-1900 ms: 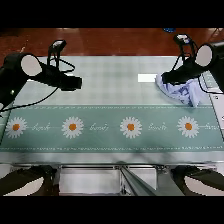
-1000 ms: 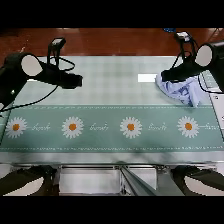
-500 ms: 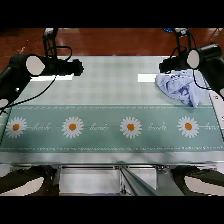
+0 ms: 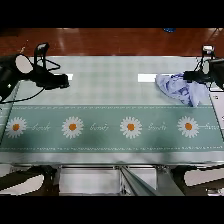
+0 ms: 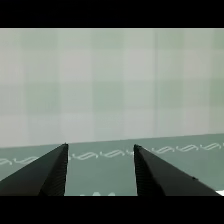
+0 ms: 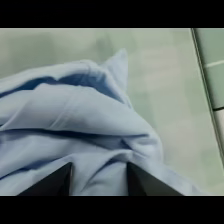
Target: Fold the shirts.
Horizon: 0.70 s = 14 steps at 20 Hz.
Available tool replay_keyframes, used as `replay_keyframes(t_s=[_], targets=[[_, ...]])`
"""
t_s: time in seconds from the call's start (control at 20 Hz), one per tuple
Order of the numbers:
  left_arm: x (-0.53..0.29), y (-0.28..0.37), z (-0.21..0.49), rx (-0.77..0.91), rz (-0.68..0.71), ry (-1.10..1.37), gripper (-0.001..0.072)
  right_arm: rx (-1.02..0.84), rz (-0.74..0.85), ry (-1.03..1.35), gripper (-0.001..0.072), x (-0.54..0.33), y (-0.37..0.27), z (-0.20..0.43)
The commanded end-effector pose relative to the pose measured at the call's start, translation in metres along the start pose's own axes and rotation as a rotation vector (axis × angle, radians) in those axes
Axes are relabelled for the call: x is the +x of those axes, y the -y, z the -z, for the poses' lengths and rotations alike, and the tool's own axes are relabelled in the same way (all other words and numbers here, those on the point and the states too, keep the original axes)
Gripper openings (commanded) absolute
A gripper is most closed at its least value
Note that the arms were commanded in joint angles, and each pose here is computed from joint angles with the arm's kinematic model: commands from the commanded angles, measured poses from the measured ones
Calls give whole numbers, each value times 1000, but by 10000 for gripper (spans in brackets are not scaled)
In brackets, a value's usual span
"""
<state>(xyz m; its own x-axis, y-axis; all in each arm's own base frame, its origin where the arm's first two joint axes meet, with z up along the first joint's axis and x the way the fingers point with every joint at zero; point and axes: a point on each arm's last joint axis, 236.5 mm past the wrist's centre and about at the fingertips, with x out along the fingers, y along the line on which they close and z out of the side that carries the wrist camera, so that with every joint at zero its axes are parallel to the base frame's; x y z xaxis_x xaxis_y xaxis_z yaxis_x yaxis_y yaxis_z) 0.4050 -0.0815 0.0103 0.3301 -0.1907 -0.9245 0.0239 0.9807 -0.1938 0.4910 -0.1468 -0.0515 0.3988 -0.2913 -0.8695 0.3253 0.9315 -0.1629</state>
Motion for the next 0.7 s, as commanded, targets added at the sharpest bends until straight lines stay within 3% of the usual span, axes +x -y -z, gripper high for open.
replay_keyframes(t_s=[0.0, 0.05, 0.15, 0.35, 0.55, 0.65], targets=[[12, -5, 35, -40, 5, -136, 505, 8, -66, -111, 379, 32, -2, 30], [12, -5, 37, -41, 5, -148, 505, -36, -88, -136, 303, 32, -10, 37], [8, -4, 56, -46, 3, -224, 505, -96, -137, -188, 23, 22, -26, 48], [-25, -2, 66, 16, 13, -233, 505, -67, -234, 13, 20, -57, -42, -23], [-100, 17, 32, 59, 57, 92, 505, -53, -334, 410, 20, -223, -45, -112], [-144, 48, 25, 46, 185, 276, 505, -94, -346, 600, 20, -318, -41, -129]])
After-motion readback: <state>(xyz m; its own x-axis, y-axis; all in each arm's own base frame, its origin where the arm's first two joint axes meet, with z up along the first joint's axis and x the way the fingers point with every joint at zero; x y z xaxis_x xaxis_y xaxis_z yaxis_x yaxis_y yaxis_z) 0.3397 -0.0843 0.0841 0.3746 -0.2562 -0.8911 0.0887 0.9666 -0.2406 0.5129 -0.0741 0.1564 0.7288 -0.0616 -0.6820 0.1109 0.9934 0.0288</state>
